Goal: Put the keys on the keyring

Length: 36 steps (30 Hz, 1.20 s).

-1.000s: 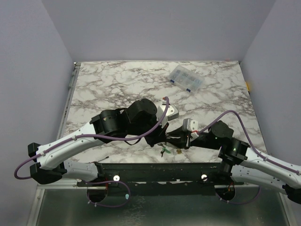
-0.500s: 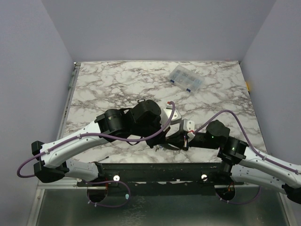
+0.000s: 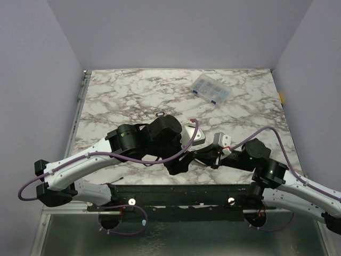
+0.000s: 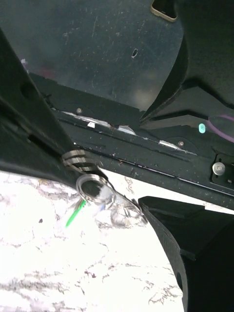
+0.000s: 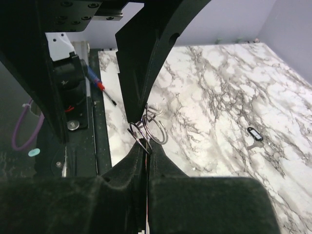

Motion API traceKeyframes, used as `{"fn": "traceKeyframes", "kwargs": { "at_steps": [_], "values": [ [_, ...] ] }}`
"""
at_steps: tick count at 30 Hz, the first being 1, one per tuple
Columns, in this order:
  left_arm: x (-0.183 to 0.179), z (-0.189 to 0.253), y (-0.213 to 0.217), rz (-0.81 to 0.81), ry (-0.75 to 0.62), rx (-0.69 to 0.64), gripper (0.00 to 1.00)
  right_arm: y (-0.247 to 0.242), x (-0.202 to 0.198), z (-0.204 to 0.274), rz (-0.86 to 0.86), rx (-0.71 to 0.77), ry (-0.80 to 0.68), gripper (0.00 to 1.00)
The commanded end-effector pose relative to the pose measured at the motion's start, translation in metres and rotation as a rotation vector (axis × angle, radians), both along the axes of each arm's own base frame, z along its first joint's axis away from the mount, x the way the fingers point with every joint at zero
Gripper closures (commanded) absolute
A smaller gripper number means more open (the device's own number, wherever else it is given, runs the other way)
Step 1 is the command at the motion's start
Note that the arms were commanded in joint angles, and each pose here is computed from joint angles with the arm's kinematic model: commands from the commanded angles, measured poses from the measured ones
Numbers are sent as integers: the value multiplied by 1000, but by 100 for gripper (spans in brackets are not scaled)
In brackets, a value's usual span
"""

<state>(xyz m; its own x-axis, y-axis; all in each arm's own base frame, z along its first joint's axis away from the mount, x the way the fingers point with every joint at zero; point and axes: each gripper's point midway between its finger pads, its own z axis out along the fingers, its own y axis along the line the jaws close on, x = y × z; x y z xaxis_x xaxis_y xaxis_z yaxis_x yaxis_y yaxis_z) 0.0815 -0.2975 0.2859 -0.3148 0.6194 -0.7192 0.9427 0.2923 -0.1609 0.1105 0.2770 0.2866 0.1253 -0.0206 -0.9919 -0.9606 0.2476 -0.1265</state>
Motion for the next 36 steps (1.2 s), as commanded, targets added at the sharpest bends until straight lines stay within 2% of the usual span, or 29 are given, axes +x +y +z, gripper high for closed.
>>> {"fn": "traceKeyframes", "kwargs": {
  "at_steps": [1, 6, 9, 16, 21, 24, 30, 36],
  "values": [
    [28, 34, 16, 122, -153, -68, 33, -5, -6, 18, 3, 89, 1, 99],
    [55, 57, 35, 302, -276, -158, 31, -14, 1, 22, -74, 107, 74, 99],
    [70, 61, 45, 408, -325, -188, 27, -20, 7, 17, -137, 104, 165, 99],
    [103, 58, 67, 654, -411, -174, 12, -57, 35, 11, -417, 190, 327, 99],
    [126, 22, 63, 746, -381, -84, 12, -76, 39, 3, -501, 171, 364, 100],
    [152, -5, 66, 798, -305, -44, 13, -79, 39, -8, -525, 116, 379, 99],
    [209, -44, 74, 911, -194, -96, 20, -88, 45, -21, -603, 81, 433, 99],
    [248, -84, 68, 935, -124, -44, 28, -90, 44, -25, -612, 72, 445, 100]
  ]
}}
